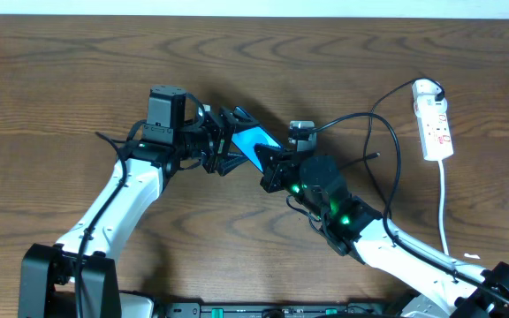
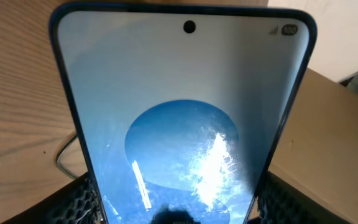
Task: Plug charger to phone and switch on socket
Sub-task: 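Grasp the phone's side edge with the right gripper, then open the left gripper and pull it away from the phone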
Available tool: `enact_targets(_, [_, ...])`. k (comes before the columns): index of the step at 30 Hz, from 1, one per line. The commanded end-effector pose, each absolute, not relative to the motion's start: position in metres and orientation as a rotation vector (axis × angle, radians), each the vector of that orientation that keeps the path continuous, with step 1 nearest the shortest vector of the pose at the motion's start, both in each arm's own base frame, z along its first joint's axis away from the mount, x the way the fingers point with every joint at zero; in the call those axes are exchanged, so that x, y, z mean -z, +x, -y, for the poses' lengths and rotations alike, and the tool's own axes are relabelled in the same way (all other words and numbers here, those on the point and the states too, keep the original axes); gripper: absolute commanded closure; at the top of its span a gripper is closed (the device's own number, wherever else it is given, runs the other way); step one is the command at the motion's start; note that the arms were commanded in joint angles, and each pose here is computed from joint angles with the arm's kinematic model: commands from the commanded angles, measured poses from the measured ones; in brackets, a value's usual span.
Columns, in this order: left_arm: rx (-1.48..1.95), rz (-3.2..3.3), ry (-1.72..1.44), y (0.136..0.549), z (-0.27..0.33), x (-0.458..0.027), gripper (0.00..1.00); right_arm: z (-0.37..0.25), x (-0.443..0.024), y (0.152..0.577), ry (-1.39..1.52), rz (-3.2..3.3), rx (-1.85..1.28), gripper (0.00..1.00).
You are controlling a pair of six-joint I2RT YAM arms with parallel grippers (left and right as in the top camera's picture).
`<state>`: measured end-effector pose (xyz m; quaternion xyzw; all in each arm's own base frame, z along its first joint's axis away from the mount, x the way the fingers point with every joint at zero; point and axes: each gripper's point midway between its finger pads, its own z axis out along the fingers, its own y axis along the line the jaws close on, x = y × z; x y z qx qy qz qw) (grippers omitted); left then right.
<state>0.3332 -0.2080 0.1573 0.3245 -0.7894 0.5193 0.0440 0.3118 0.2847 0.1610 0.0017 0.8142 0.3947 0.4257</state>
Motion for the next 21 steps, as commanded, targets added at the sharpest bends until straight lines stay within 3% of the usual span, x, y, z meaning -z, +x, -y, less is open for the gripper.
enact_targets(1, [-1.632,2.390,0.906,0.325,0.215,-0.169,0.11,-0.298,-0.178,0.307,-0.015,-2.006,-1.073,0.99])
enact_targets(3, [-1.632,2.390,0.906,0.325,0.215,-0.169,0.00,-0.297,-0.177,0.307,-0.015,-2.009,-1.072,0.99])
enact_targets(21, [-1.649,2.383,0.887,0.325,0.216,-0.172,0.02,-0.277,-0.165,0.320,0.066,-2.033,-0.957,0.99])
